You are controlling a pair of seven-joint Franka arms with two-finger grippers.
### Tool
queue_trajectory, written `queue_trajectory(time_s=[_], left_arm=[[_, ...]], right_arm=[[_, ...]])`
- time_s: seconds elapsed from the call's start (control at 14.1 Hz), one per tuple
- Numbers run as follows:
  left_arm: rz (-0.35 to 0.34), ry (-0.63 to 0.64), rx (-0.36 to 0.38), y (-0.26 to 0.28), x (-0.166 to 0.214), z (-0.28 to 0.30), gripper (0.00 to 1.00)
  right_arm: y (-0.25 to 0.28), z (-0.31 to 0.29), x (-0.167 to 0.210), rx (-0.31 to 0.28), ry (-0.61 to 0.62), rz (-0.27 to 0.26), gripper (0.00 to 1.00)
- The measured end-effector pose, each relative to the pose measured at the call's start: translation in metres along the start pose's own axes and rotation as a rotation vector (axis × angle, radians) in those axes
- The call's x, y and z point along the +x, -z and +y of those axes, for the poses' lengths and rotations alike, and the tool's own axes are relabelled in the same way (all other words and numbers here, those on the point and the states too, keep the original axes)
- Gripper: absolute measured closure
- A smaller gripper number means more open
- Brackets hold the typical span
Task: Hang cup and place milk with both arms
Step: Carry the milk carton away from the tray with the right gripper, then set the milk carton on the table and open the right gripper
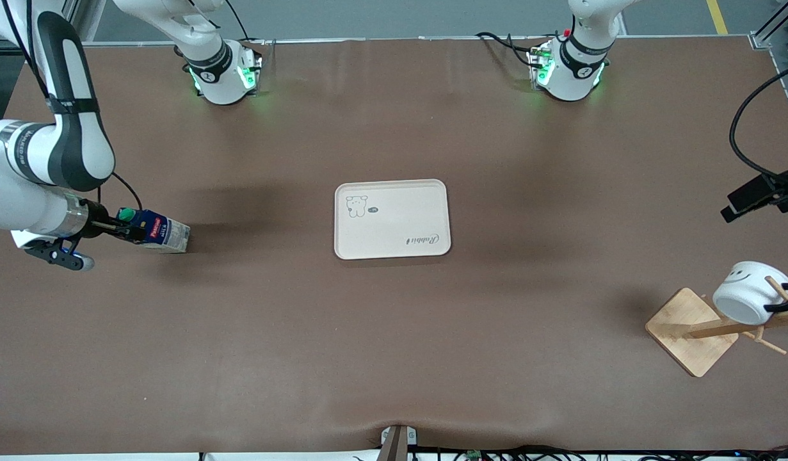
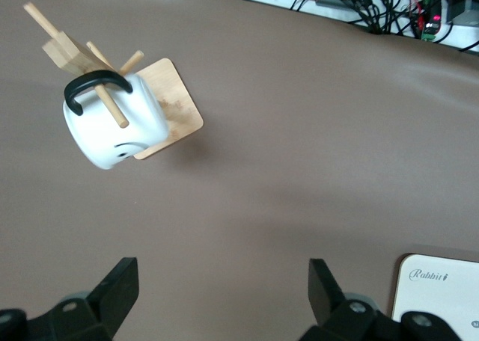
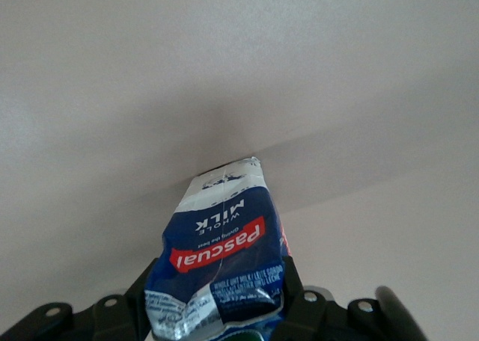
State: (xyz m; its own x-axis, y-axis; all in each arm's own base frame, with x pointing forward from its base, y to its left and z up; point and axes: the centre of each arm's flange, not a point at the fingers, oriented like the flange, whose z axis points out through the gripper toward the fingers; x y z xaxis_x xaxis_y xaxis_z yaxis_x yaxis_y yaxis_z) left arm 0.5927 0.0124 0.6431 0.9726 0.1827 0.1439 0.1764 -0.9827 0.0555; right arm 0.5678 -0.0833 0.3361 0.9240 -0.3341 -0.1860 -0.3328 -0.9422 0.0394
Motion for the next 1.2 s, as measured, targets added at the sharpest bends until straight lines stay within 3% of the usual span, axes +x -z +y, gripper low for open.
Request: queue_trajectory(time_s=[0.28, 0.57, 0.64, 1.2], left_arm=[[-0.068, -0.049, 0.031, 0.016, -0.029, 0.029, 0.00], [-0.113, -0.068, 0.050, 0.025, -0.046, 0.040, 0.00], [-0.118, -0.071, 0.052, 0.027, -0.050, 0.041, 0.00], [-0.112, -0.044, 0.062, 0.043, -0.073, 0.023, 0.00]], right_arm=[[0.000, 0.001, -0.002, 0.001, 0.000, 0.002, 0.38], [-0.004, 0.000, -0.004, -0.001, 0.003, -0.006, 0.02], [-0.005, 0.000, -0.004, -0.001, 0.003, -0.008, 0.00], [0.020, -0.003, 0.000, 0.003, 0.006, 0.003, 0.00]])
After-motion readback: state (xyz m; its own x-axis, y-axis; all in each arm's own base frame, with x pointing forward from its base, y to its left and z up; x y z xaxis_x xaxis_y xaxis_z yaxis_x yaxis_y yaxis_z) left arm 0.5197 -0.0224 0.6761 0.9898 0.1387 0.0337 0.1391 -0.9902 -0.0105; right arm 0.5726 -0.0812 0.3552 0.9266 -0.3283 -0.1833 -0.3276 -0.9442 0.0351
